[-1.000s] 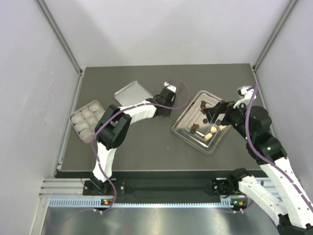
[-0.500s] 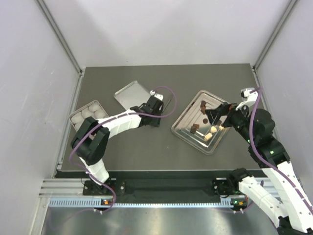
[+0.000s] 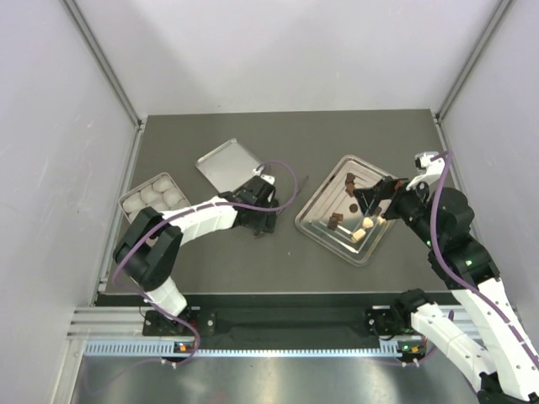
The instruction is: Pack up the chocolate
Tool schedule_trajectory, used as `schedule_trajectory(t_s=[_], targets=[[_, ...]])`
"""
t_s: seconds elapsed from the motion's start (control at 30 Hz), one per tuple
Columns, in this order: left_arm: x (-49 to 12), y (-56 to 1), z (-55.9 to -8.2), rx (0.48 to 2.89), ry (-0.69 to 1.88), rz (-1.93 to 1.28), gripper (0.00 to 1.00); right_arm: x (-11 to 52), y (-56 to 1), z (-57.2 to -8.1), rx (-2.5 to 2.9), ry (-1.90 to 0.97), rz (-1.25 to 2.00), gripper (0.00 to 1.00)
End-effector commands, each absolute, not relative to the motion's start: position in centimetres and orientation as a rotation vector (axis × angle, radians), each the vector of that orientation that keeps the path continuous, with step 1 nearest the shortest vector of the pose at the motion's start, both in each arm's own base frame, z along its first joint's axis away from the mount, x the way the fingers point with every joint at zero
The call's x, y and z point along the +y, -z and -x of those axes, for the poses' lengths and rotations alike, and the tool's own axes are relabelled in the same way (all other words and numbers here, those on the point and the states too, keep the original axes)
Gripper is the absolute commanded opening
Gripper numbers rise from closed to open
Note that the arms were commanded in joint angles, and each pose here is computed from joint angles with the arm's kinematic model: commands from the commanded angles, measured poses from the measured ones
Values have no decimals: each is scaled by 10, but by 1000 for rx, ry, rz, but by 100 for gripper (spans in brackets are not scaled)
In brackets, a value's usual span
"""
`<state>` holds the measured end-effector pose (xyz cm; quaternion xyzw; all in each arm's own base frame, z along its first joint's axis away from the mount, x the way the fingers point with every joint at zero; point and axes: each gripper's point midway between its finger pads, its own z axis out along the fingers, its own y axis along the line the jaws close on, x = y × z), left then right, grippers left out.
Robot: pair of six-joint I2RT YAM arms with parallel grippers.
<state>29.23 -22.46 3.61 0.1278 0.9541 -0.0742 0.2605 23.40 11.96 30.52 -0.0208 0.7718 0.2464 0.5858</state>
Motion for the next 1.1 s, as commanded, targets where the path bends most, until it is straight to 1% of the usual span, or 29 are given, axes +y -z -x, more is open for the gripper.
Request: schedule_trajectory(t_s=[0.0,0.07,0.1,0.27,0.4,0.7,1.07], targets=[[-233,-59,-310,2504,220,-322,76,122,-317,-231,1765,-595,50,100],[-236,-64,-320,2478,200,-345,79,121,-316,-231,1768,-590,48,100],[-235,-60,-324,2479,176,-366,83,121,-316,-231,1767,-591,49,100],[-250,-63,-344,2453,174,-457,85,119,-316,-231,1765,-577,48,100],[-258,-59,-355,2453,197,-497,85,117,-315,-230,1766,-570,47,100],[-256,-42,-362,2493,182,-526,86,110,-313,-230,1761,-527,30,100],[-252,-26,-370,2505,146,-531,83,108,-313,-231,1758,-519,27,100]])
